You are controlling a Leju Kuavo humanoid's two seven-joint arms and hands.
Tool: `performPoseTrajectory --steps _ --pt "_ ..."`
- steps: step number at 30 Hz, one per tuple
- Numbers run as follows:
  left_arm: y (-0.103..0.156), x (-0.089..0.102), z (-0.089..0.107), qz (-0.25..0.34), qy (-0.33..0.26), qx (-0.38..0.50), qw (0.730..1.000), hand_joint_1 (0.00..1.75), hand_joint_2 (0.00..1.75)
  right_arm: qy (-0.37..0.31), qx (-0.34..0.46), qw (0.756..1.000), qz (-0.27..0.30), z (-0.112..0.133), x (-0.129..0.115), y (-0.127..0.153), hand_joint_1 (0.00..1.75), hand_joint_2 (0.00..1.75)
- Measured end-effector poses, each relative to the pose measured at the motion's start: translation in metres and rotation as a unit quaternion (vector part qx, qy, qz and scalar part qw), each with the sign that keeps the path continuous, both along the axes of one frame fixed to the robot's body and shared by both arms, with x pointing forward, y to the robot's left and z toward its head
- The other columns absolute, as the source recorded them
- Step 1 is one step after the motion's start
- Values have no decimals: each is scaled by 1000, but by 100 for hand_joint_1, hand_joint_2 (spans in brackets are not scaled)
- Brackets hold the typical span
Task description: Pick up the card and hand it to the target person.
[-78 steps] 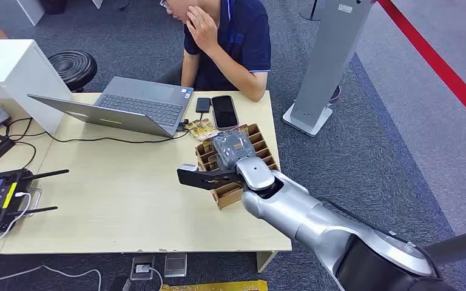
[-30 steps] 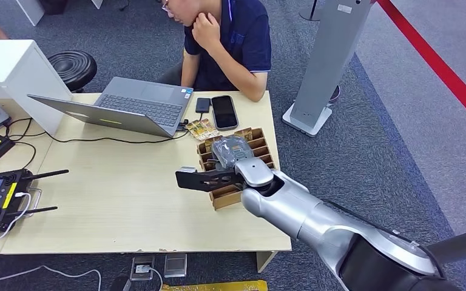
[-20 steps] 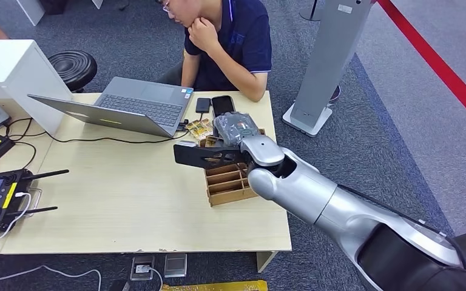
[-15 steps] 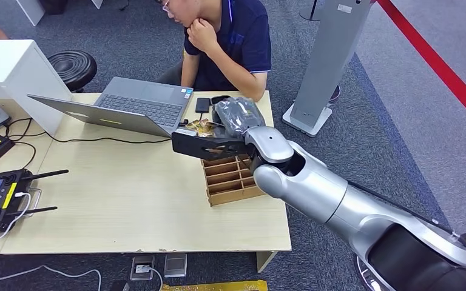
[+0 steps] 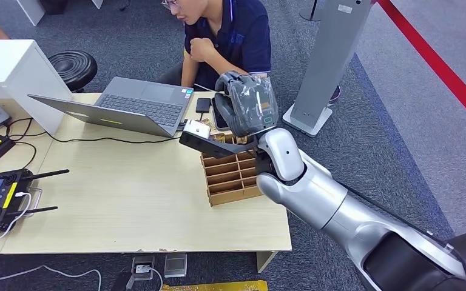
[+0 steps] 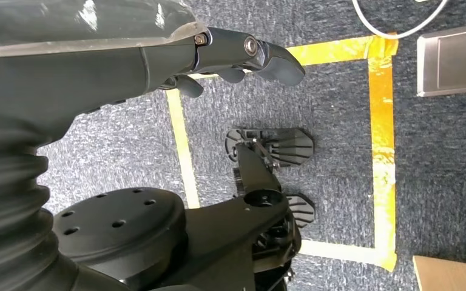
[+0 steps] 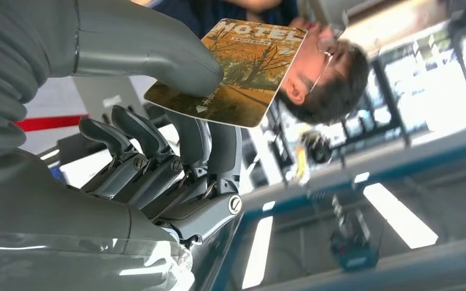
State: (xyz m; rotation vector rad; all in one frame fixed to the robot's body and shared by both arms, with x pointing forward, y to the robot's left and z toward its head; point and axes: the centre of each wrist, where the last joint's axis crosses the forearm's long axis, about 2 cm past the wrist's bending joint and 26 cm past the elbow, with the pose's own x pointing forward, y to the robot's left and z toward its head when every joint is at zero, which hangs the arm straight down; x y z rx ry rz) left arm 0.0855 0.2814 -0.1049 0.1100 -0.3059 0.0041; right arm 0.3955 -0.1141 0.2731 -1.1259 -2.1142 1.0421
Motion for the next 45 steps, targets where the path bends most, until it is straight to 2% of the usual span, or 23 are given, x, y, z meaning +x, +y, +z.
performPoseTrajectory --steps 11,33,37,39,43,45 --pt "-2 3 1 -4 0 0 1000 0 175 4 12 999 -48 -29 17 -18 173 175" --pt "-3 2 1 -1 0 1 1000 0 175 37 9 997 -67 -43 22 -16 173 175" --pt "-3 2 1 -2 0 0 1000 0 175 40 8 997 -68 -44 22 -16 0 175" --pt "-3 2 0 -5 -1 -3 1000 0 175 41 7 997 -69 -44 22 -16 0 175" --pt "-3 2 0 -13 -5 -8 1000 0 0 48 12 997 -67 -45 22 -15 0 175" --pt "-3 1 0 -10 -6 -7 1000 0 0 52 18 996 -65 -45 22 -15 0 175"
